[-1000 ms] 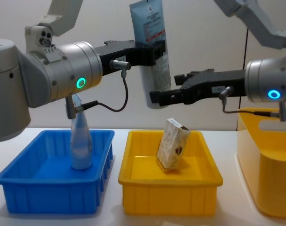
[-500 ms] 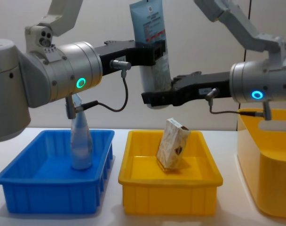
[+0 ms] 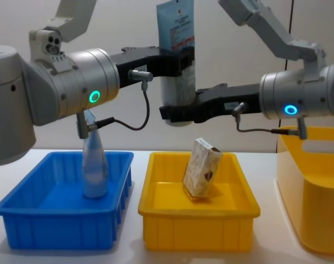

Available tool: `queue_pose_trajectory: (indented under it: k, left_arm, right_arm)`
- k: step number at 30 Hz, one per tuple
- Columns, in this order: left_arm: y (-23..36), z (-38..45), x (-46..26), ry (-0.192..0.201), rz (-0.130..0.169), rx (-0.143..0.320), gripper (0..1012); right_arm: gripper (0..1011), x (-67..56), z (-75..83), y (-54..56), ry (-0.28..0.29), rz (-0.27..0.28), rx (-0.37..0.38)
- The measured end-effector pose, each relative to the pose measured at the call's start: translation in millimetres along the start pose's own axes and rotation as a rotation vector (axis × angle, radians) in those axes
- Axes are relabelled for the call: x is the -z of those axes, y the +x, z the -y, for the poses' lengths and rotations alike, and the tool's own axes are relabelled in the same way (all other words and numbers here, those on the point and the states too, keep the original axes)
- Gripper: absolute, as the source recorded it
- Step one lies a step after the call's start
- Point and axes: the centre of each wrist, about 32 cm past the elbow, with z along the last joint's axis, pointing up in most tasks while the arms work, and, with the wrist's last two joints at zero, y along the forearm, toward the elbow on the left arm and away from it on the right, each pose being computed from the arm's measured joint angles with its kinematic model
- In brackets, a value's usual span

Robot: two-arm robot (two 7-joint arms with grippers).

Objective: Bimanual collaborative sorting of washing and personal care products

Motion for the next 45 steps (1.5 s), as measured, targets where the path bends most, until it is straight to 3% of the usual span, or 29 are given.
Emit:
queue_pose_trajectory:
  k: [12,15,23,45]
  left_arm:
    - [0.1,0.0,0.0,0.000,0.000,0.000,711]
    - [0.1,-0.1,0.0,0.000,0.000,0.000,771]
    - [0.1,-0.1,0.0,0.000,0.000,0.000,1000]
    - [0.1,0.0,0.0,0.000,0.000,0.000,1001]
  right_arm:
    - [641,-1.2,-0.7,0.5,0.016,-0.012,0.003]
    - [642,-0.8,0.2,0.1,0.021,-0.018,0.011]
    - [641,1.6,5.2,-0.1,0.027,-0.061,0.070]
    - [641,15.5,28.7,5.8,-0.016,-0.203,0.342]
